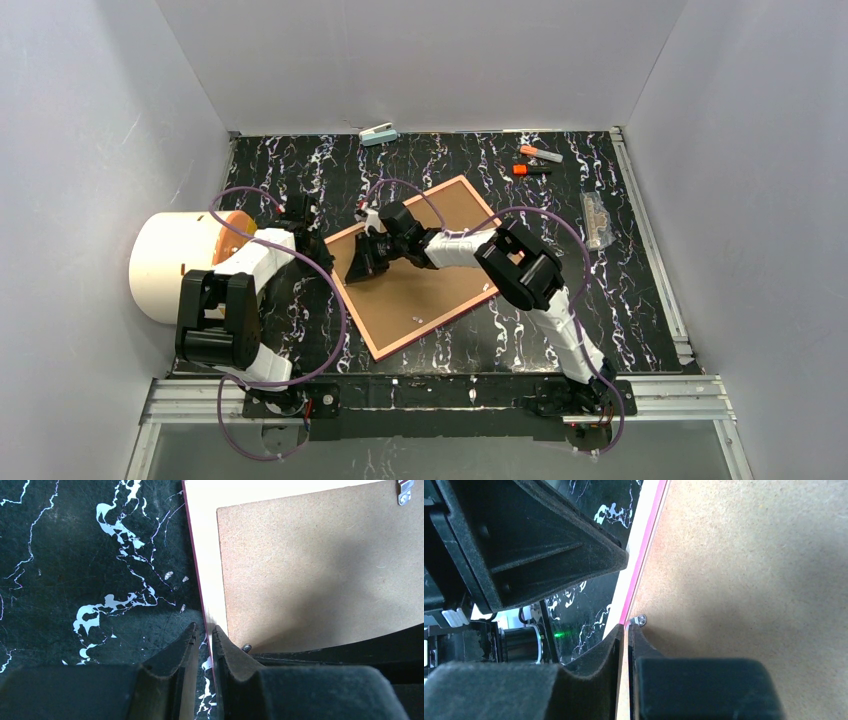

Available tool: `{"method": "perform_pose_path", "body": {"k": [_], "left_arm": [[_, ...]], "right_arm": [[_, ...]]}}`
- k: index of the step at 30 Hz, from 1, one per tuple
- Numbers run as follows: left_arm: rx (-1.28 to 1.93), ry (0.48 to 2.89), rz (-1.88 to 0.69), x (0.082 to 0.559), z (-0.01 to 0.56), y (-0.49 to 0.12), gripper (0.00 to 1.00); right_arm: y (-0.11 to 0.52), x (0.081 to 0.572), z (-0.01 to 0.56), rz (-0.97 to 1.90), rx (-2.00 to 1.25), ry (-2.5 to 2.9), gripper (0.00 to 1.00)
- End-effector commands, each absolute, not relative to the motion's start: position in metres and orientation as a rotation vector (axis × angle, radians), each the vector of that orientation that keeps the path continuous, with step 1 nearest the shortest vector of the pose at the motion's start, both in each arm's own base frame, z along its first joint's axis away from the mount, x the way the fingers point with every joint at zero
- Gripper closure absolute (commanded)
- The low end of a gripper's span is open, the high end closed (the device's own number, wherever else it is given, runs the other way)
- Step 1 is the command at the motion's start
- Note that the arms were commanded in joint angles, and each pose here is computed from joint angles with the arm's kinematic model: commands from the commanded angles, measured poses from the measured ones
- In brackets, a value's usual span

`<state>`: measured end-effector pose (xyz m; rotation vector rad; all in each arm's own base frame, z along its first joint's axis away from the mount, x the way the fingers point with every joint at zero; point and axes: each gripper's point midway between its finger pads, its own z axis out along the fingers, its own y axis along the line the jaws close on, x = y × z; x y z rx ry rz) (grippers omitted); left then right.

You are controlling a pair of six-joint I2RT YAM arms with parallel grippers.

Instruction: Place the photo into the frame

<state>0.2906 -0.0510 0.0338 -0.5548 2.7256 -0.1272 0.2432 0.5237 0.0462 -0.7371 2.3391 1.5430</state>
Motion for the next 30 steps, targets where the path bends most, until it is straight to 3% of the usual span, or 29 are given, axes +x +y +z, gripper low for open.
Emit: {"method": "perform_pose_path", "body": {"k": [1,19,30], "left_arm": [[-0.563,2.825,-0.018,0.266,0.016,-0.039,0.86],[-0.567,2.827,-0.015,0.265,0.015,-0.039,0.86],[-0.547,2.77,-0.02,0.278,0.033,-0.037,0.86]], "right_arm": [[0.532,0.249,0.051,1.56,-0.758,2.31,0.84],[0.53,0.257,0.028,1.433,-0.702,2.414,0.93],[0.522,0.26,0.13,1.526,-0.711,2.197,0.72]]}}
